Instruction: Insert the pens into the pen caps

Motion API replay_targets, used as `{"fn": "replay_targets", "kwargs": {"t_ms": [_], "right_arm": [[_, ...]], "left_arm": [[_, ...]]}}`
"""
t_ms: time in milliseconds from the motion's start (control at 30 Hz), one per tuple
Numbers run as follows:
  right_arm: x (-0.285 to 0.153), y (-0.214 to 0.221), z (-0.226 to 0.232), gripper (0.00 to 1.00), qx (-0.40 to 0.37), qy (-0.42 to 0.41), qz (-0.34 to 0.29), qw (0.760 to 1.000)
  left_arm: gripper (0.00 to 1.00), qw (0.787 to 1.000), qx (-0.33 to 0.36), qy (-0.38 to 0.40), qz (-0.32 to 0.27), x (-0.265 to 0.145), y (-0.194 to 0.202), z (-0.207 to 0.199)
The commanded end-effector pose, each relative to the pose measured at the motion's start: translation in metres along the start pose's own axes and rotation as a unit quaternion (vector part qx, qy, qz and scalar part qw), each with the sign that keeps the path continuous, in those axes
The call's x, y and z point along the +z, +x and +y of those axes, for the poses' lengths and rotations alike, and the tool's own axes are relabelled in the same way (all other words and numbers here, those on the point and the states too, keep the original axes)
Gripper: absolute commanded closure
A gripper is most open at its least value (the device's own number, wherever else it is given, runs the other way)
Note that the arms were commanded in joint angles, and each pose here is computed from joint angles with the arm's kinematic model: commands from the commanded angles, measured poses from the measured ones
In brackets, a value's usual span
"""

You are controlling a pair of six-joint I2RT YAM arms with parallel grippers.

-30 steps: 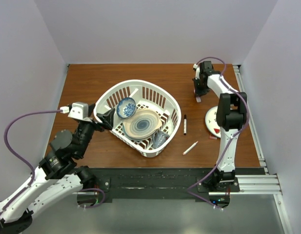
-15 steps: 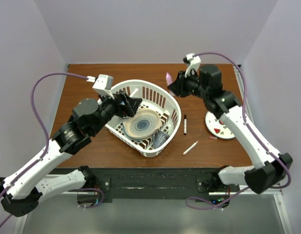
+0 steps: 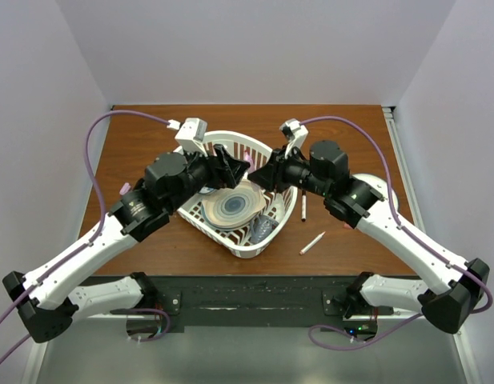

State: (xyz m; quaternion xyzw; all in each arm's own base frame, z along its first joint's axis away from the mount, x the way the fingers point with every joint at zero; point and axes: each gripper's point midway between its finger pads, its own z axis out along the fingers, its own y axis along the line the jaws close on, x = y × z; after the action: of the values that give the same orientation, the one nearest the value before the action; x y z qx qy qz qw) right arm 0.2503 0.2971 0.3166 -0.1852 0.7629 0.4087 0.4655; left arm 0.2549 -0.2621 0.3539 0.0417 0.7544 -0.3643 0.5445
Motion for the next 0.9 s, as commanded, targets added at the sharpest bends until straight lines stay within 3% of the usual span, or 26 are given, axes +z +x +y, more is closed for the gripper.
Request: {"fn": "replay_targets", "kwargs": {"t_ms": [0,200,333,367,400,500,533,667,800,867], "right_arm": [[-0.01,-0.034,0.024,1.0,-0.004,-0.028,-0.059,0.998],[-0.012,-0.034,0.038,1.0,-0.006,-0.047,-0.059,0.997],[-0.012,-0.031,0.038,1.0,-0.008,-0.05,-0.056,0.997],[-0.011,-0.03,0.038,1.0,-0.009,-0.05,-0.056,0.997],[-0.012,-0.03,0.038,1.0,-0.009,-0.052,-0.059,0.997],[-0.012,-0.029,0.035,1.0,-0.009,-0.049,-0.065,0.997],[-0.012,-0.028,0.036,1.0,-0.009,-0.051,-0.065,0.997],[-0.016,-0.022,0.046,0.67,-0.009,-0.081,-0.052,0.995],[-0.018,-0.007,0.062,0.52,-0.007,-0.143,-0.033,0.989],[-0.024,-0.008,0.072,0.51,-0.004,-0.174,-0.045,0.984]], "left_arm": [[0.32,0.999,-0.019,0.028,-0.037,0.005,-0.023,-0.017],[0.41,0.999,-0.019,0.034,-0.029,0.013,-0.017,-0.019],[0.51,0.996,-0.019,0.085,-0.009,0.012,-0.007,-0.035],[0.58,0.995,-0.019,0.099,-0.007,0.011,-0.006,-0.039],[0.74,0.994,-0.02,0.104,-0.006,0.012,-0.005,-0.041],[1.0,0.99,-0.025,0.136,0.019,0.007,0.004,-0.052],[1.0,0.988,-0.028,0.147,0.026,0.004,0.008,-0.055],[1.0,0.982,-0.018,0.189,0.015,-0.013,0.004,-0.066],[1.0,0.974,-0.004,0.228,-0.017,-0.037,-0.015,-0.078],[1.0,0.965,0.001,0.259,-0.024,-0.048,-0.02,-0.088]]}}
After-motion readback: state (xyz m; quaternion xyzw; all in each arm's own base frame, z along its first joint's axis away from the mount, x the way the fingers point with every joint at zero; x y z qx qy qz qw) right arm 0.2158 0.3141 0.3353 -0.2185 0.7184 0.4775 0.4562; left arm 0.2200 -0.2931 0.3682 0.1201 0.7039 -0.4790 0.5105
